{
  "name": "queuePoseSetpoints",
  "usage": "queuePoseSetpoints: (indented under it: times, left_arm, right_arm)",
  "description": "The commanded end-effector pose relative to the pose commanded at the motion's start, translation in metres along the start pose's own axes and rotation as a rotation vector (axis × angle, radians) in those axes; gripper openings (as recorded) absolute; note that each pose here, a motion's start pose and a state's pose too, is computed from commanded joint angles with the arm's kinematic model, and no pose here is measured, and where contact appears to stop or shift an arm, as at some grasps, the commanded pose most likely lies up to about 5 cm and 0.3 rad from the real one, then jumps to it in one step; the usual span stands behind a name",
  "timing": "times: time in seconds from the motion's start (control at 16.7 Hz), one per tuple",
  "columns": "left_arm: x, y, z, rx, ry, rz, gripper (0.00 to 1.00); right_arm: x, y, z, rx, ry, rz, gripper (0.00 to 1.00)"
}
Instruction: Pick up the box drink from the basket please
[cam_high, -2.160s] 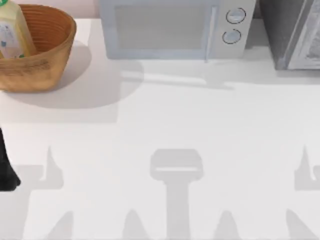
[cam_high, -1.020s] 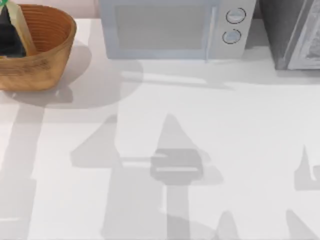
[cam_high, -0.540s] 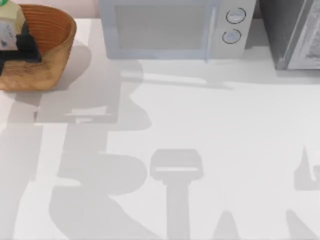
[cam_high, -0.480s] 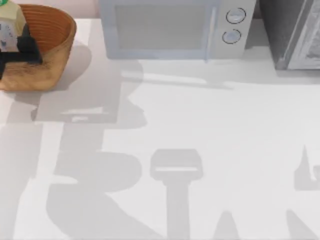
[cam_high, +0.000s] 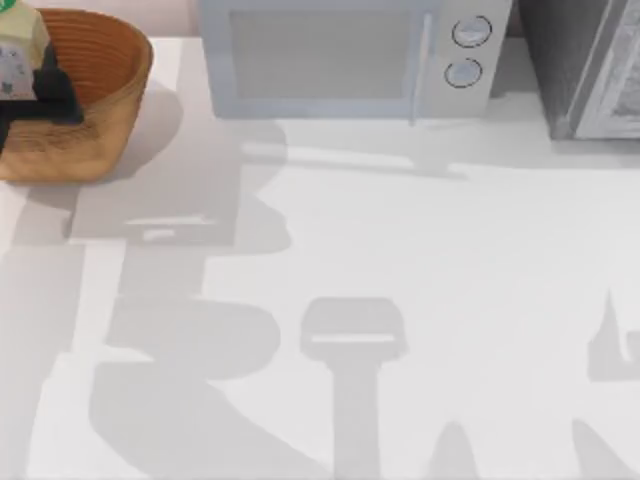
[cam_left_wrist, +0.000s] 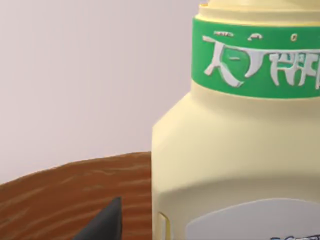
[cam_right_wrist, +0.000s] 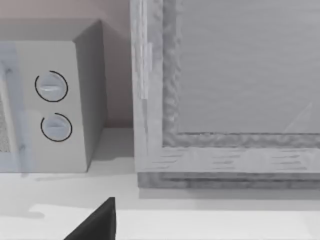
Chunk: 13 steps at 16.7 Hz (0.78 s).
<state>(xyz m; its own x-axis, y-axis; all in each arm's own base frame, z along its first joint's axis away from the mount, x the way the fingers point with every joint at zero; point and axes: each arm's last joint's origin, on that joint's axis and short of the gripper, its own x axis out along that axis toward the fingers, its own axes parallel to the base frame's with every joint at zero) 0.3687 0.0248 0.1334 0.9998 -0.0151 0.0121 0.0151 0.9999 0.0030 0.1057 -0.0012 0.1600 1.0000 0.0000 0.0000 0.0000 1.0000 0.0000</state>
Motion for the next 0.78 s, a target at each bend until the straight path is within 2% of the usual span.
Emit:
queuePoseSetpoints:
  times: [0.54, 0.78]
  left_arm:
    - [0.045, 0.001, -0.007, -0.008, 0.018, 0.0, 1.0]
    - [0.05, 0.002, -0.007, -0.008, 0.018, 0.0, 1.0]
  right_arm:
    - [0.0, 0.0, 0.0, 0.0, 0.0, 0.0, 1.0]
    - [0.0, 0.0, 0.0, 0.0, 0.0, 0.0, 1.0]
